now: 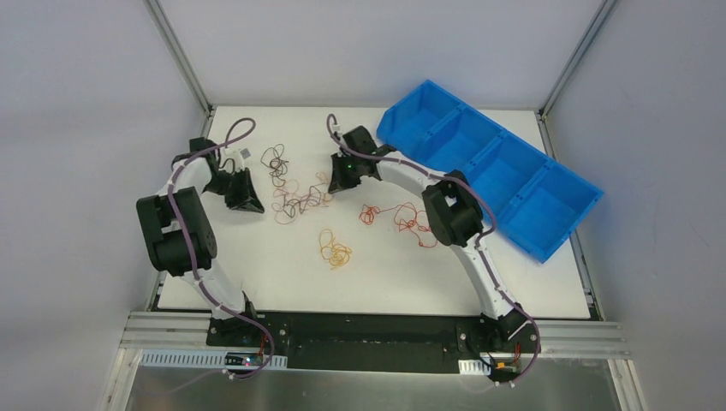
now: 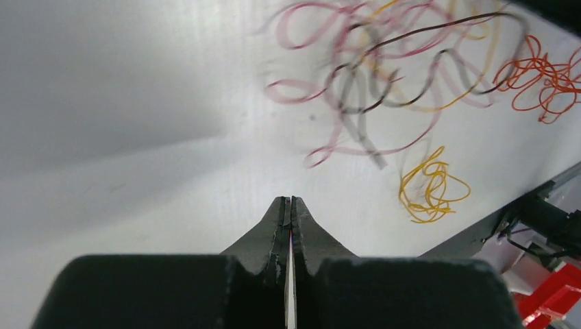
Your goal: Untangle the cables
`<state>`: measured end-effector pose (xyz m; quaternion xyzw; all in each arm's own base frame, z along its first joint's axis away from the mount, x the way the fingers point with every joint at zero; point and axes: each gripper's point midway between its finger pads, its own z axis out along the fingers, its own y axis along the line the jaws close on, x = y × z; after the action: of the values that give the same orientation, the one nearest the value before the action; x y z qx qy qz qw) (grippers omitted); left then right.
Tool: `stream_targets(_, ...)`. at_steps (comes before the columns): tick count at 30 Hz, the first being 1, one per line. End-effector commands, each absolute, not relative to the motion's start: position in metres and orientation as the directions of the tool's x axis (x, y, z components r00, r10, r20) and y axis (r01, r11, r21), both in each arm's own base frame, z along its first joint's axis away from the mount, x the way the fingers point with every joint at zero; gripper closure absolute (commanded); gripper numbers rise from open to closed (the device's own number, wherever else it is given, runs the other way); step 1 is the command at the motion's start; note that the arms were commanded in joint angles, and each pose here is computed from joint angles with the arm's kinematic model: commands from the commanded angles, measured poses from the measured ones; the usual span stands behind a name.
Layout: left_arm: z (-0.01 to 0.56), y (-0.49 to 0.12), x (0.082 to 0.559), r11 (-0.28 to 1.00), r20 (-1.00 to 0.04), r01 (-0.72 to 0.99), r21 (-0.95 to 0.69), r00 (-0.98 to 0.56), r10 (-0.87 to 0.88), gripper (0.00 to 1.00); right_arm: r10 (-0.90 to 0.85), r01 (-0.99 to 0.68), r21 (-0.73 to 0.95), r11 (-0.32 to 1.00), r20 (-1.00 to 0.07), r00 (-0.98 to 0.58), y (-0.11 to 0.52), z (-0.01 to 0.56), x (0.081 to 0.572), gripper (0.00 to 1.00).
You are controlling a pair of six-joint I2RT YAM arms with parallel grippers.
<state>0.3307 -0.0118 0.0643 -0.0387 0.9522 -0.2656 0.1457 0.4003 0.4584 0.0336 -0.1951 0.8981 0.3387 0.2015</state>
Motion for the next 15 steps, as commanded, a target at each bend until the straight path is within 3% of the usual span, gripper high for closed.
stream_targets(1, 0.076, 0.040, 0.295, 0.908, -0.259, -0.041, -0.416, -0.952, -0.162, 1.00, -0.104, -0.452, 0.513, 0.729, -0.570, -0.815, 0.384, 0.119, 0.442, 1.00)
stream_targets(5, 0.069, 0.079, 0.274, 0.926, -0.243, -0.081, -0.368, -0.953, -0.180, 1.00, -0.061, -0.438, 0.532, 0.724, -0.583, -0.810, 0.346, 0.154, 0.448, 1.00)
stream_targets(7, 0.077, 0.074, 0.273, 0.910, -0.259, -0.023, -0.413, -0.955, -0.142, 1.00, -0.053, -0.433, 0.559, 0.707, -0.569, -0.821, 0.338, 0.163, 0.444, 1.00)
stream_targets(8, 0.086, 0.063, 0.279, 0.885, -0.290, 0.008, -0.466, -0.946, -0.145, 0.90, -0.061, -0.433, 0.567, 0.700, -0.557, -0.828, 0.336, 0.164, 0.441, 1.00)
stream_targets(10, 0.109, 0.039, 0.298, 0.824, -0.358, 0.065, -0.564, -0.918, -0.173, 0.51, -0.081, -0.435, 0.593, 0.678, -0.528, -0.845, 0.340, 0.161, 0.431, 1.00)
stream_targets(11, 0.119, 0.027, 0.308, 0.799, -0.381, 0.092, -0.595, -0.907, -0.180, 0.41, -0.090, -0.432, 0.606, 0.668, -0.511, -0.855, 0.343, 0.157, 0.427, 1.00)
stream_targets(12, 0.127, 0.014, 0.318, 0.780, -0.399, 0.120, -0.614, -0.900, -0.175, 0.34, -0.098, -0.432, 0.617, 0.658, -0.498, -0.862, 0.347, 0.155, 0.423, 1.00)
stream_targets(15, 0.140, -0.025, 0.342, 0.742, -0.445, 0.226, -0.631, -0.889, -0.108, 0.30, -0.137, -0.459, 0.654, 0.602, -0.482, -0.865, 0.368, 0.158, 0.407, 1.00)
